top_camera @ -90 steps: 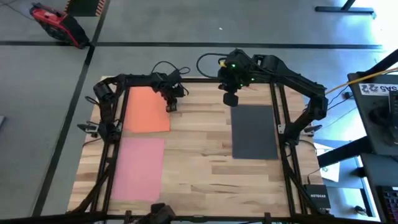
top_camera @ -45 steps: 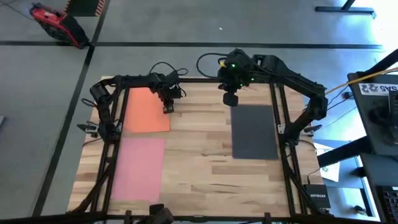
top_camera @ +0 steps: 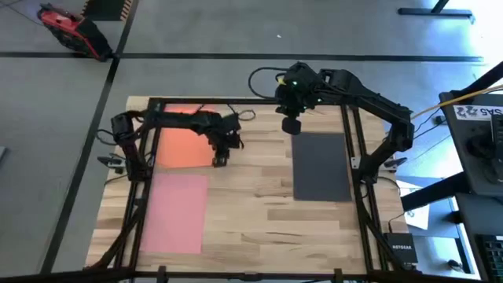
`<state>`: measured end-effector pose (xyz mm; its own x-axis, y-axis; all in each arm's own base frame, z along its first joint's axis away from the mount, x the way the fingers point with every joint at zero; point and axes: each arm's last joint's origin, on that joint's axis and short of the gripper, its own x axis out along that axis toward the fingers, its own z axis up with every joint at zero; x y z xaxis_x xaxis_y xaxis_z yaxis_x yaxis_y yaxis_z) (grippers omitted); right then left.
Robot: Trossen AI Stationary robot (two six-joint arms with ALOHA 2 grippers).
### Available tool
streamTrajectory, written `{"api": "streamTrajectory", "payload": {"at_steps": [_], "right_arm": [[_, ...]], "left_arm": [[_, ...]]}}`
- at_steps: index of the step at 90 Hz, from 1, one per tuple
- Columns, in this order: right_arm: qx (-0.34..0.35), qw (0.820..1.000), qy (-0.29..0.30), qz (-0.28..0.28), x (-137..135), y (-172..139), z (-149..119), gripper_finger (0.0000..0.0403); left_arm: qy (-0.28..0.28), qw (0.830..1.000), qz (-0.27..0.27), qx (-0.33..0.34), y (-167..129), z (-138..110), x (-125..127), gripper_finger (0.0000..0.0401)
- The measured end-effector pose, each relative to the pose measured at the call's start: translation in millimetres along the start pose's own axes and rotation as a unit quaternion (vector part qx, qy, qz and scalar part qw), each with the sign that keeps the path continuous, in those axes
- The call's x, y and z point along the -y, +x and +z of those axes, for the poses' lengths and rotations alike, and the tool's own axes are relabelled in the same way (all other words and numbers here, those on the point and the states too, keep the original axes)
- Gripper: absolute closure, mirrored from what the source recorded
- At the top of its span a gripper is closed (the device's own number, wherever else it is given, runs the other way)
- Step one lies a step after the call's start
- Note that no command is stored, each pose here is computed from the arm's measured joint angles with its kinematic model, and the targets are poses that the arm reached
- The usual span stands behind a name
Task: Organize paper
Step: Stack the orange color paper on top of the other orange color paper
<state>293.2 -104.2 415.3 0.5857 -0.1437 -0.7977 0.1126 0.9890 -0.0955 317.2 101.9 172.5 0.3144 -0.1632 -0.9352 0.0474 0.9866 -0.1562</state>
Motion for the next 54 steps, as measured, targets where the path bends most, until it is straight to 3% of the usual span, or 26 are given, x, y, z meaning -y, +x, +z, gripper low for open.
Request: {"api": "streamTrajectory", "payload": {"at_steps": [24, 54], "right_arm": [[0.0, 1.0, 0.0, 0.0, 0, 0, 0, 0.0403], [0.001, 1.0, -0.01, 0.004, 0, 0, 0, 0.0403]], "left_arm": [[-0.027, 0.999, -0.018, -0.039, 30, -27, 20, 0.0401], [-0.057, 0.997, -0.01, -0.047, 33, -38, 24, 0.0401]]}}
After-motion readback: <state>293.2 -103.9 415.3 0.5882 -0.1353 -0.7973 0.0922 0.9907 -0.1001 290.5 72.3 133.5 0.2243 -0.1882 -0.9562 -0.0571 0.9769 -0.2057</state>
